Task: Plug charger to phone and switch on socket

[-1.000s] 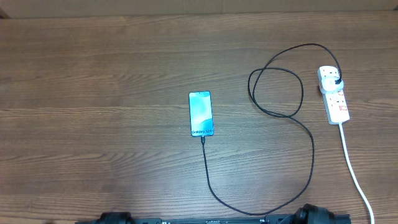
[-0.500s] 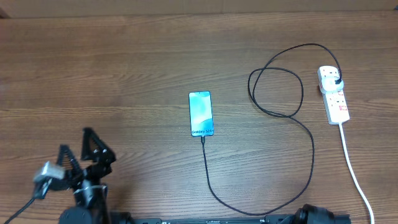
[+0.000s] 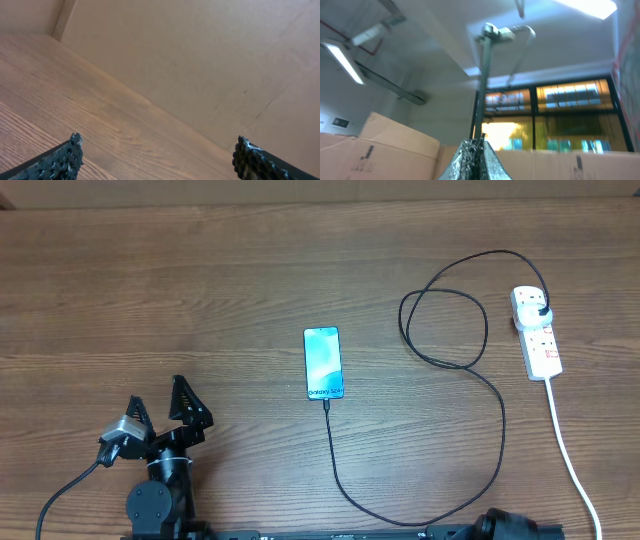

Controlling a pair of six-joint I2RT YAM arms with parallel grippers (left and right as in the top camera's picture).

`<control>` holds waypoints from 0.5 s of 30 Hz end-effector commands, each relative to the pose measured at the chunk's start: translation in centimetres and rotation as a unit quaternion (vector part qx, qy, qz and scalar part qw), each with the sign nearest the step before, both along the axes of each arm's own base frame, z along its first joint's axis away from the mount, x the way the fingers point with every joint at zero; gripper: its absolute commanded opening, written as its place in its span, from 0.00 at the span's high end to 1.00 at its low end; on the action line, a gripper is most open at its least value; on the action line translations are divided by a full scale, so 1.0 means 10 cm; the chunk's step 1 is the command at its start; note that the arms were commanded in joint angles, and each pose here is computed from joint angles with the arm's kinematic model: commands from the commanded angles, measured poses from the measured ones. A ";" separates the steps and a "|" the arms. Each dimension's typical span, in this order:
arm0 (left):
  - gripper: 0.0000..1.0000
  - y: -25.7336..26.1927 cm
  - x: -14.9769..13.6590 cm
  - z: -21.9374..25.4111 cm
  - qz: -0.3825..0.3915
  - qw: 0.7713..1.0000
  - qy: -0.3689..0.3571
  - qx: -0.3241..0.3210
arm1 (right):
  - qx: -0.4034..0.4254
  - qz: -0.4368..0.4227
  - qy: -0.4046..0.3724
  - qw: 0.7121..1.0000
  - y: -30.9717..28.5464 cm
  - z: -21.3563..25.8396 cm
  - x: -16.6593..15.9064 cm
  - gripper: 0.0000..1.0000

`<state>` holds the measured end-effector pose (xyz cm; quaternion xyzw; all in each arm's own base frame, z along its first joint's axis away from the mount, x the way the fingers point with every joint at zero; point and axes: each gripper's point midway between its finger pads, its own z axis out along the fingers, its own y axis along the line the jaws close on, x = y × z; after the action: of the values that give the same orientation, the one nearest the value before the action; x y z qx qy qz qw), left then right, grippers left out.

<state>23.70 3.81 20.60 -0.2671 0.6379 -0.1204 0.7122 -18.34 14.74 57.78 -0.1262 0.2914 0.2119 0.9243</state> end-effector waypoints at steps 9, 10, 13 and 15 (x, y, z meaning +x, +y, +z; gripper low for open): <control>0.00 -0.14 0.08 -0.47 -0.043 0.997 0.058 0.019 | -0.032 0.008 -0.039 0.999 0.12 -0.17 -0.38 0.94; 0.00 -0.15 0.08 -0.47 -0.046 0.997 0.057 0.018 | -0.034 0.006 -0.040 0.999 0.12 -0.17 -0.38 0.94; 0.01 -0.15 0.08 -0.47 -0.047 0.997 0.058 0.019 | -0.036 0.002 -0.042 0.998 0.12 -0.17 -0.38 0.94; 0.00 -0.16 0.08 -0.47 -0.047 0.997 0.058 0.020 | -0.036 0.002 -0.042 0.998 0.12 -0.17 -0.38 0.94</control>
<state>24.46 2.49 15.98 -0.2444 0.6879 -0.1290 0.6711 -22.33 15.96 56.25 -0.1600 0.2556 0.2040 0.9314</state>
